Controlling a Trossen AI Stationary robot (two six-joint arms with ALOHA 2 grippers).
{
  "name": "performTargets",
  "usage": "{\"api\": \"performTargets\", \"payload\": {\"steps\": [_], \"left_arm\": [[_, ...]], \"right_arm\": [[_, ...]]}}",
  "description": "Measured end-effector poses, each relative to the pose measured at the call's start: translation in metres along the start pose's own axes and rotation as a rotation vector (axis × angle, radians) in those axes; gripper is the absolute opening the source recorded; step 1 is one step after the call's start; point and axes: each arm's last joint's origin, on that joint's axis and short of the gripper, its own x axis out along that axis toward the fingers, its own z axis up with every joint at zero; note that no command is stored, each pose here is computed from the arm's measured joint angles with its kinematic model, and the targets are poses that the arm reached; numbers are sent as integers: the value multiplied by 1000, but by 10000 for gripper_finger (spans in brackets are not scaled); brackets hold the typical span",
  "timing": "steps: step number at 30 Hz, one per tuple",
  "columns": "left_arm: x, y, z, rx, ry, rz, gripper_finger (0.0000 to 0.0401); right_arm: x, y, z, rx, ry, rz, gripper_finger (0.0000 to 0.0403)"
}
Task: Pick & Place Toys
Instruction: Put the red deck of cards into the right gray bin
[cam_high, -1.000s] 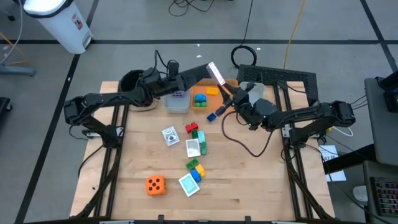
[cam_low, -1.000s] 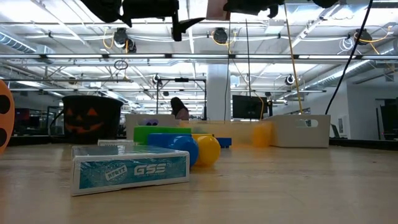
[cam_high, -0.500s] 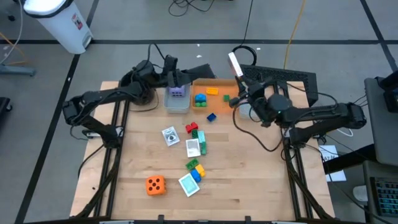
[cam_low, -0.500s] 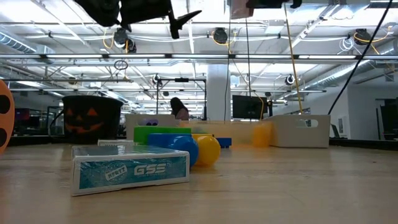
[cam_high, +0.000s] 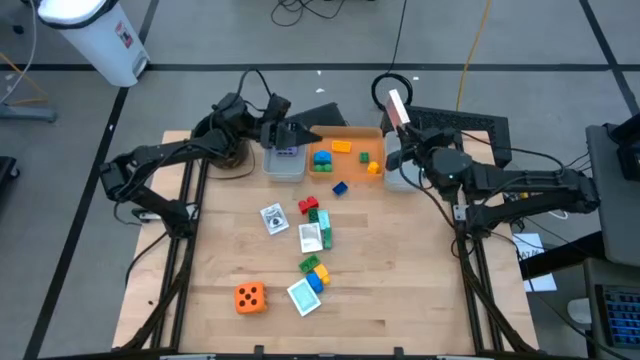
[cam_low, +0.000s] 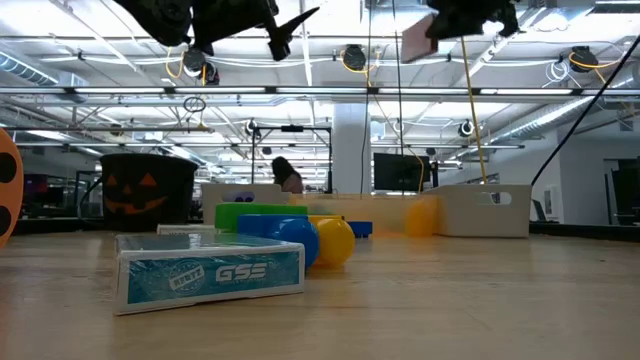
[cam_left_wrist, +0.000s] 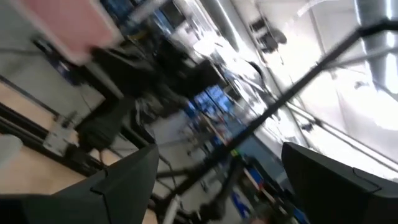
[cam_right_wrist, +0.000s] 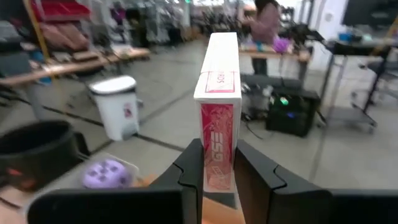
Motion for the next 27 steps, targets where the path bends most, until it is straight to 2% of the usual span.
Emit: {"api": "performTargets", "payload": {"steps": [2,9,11,13,16,22,27], "left_arm": [[3,-2,-3,11,28,-20,344],[9,-6,-11,48,118,-75,345],[12,-7,-13,43,135,-88,345],[13,-8,-15,36,156,-102,345],[15,-10,-18,35,186,-122,344],[16,-10,-18,53,189,-127,344],[15,-9,-17,64,158,-108,344]], "right_arm": [[5,-6,-7,-5,50,-39,49],[18,-30,-35,104,295,-128,49],[16,-34,-40,90,339,-145,50],[13,-34,-40,55,362,-119,52],[12,-30,-38,3,386,-19,56],[13,-27,-44,-44,485,101,50],[15,-35,-58,-27,670,70,45]]}}
